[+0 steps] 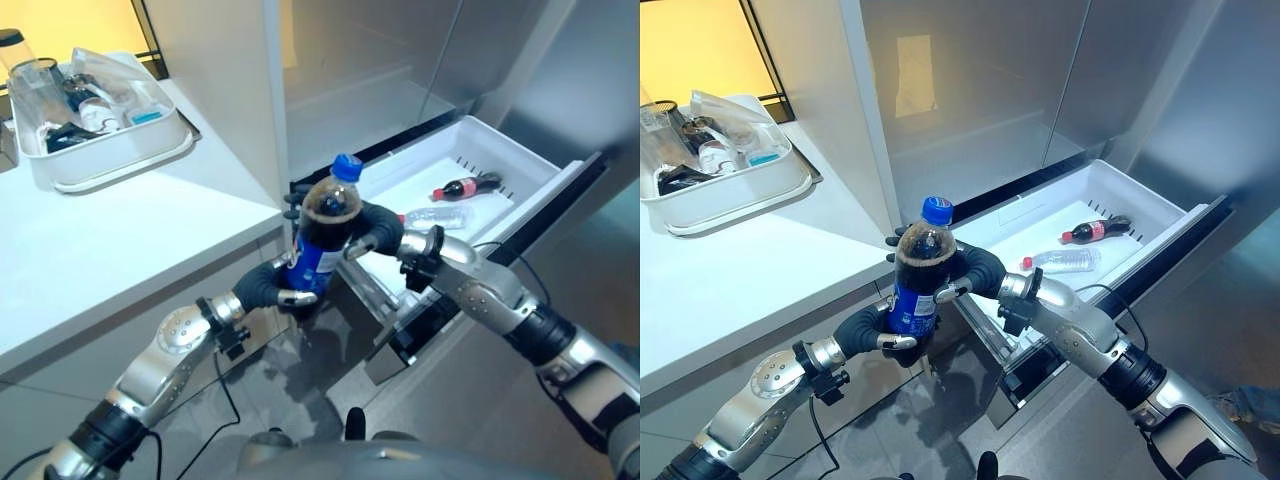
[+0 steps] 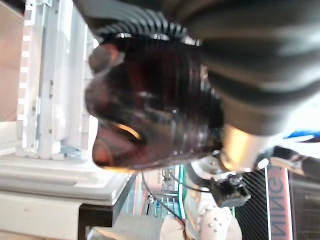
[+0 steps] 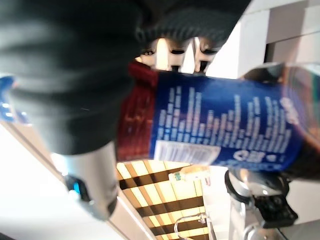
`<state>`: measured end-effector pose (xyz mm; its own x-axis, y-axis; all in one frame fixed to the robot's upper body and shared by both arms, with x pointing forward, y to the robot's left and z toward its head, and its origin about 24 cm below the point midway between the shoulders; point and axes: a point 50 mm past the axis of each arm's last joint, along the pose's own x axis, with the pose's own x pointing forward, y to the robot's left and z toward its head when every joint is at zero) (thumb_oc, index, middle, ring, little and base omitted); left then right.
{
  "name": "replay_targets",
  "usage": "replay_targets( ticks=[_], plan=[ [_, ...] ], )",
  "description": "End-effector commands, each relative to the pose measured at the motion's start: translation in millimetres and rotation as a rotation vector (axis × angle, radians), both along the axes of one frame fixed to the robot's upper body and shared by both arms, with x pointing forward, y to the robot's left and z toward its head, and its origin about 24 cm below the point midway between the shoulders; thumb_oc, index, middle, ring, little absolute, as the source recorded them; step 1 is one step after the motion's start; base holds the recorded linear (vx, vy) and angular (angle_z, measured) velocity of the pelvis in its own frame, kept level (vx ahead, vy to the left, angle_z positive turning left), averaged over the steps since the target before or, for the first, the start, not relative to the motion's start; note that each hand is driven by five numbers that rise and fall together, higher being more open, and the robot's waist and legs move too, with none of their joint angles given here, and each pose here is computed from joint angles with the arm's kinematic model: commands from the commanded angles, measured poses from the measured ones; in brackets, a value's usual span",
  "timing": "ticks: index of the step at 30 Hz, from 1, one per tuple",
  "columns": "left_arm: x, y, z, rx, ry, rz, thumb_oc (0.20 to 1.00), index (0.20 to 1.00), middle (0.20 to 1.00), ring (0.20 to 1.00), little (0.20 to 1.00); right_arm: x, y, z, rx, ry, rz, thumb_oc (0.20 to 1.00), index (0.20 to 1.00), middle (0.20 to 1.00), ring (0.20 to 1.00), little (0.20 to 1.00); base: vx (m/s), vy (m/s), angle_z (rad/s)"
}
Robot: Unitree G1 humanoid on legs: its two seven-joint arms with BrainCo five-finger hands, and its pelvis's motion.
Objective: Take the drinks into the refrigerator
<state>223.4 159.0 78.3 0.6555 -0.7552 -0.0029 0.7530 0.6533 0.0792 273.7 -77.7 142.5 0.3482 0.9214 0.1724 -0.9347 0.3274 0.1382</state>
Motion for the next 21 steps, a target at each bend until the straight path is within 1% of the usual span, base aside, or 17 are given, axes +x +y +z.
replay_targets(
  ticks=[1, 2, 6, 11, 12, 13, 14, 21],
  plan=[
    [12.1, -21.0, 43.2, -0.087, -0.225, -0.079, 0.2, 0.2, 0.2, 0.2, 0.2, -26.4, 35.6, 37.3, 0.093, -0.122, 0.27, 1.0, 1.0, 1.0, 1.0, 1.0, 0.0, 0.0, 0.0],
    [12.4, -21.4, 42.6, -0.085, -0.226, -0.079, 0.2, 0.2, 0.2, 0.2, 0.2, -30.4, 38.8, 40.5, 0.102, -0.128, 0.303, 1.0, 1.0, 1.0, 1.0, 1.0, 0.0, 0.0, 0.0],
    [13.6, -20.8, 41.6, -0.08, -0.227, -0.072, 0.2, 0.2, 0.2, 0.2, 0.2, -34.1, 43.8, 44.1, 0.129, -0.124, 0.331, 1.0, 1.0, 1.0, 1.0, 1.0, 0.0, 0.0, 0.0],
    [15.4, -21.2, 41.5, -0.082, -0.232, -0.06, 0.2, 0.2, 0.2, 0.2, 0.2, -34.1, 49.6, 43.0, 0.157, -0.102, 0.332, 1.0, 1.0, 1.0, 1.0, 1.0, 0.0, 0.0, 0.0],
    [15.5, -21.6, 41.8, -0.085, -0.233, -0.058, 0.2, 0.2, 0.2, 0.2, 0.2, -34.9, 51.1, 40.1, 0.16, -0.084, 0.334, 0.859, 0.859, 0.859, 0.859, 0.859, 0.0, 0.0, 0.0],
    [15.5, -21.6, 41.8, -0.085, -0.233, -0.058, 0.2, 0.2, 0.2, 0.2, 0.2, -34.9, 51.2, 40.0, 0.16, -0.084, 0.335, 0.41, 0.41, 0.41, 0.41, 0.41, 0.0, 0.0, 0.0],
    [15.0, -21.4, 41.2, -0.087, -0.23, -0.056, 0.2, 0.2, 0.2, 0.2, 0.2, -36.0, 51.6, 39.2, 0.163, -0.082, 0.337, 0.2, 0.2, 0.2, 0.2, 0.2, 0.0, 0.0, 0.0],
    [14.5, -21.2, 39.4, -0.089, -0.228, -0.044, 0.2, 0.2, 0.2, 0.2, 0.2, -39.5, 55.2, 34.3, 0.205, -0.039, 0.339, 0.2, 0.2, 0.2, 0.2, 0.2, 0.0, 0.0, 0.0]
  ],
)
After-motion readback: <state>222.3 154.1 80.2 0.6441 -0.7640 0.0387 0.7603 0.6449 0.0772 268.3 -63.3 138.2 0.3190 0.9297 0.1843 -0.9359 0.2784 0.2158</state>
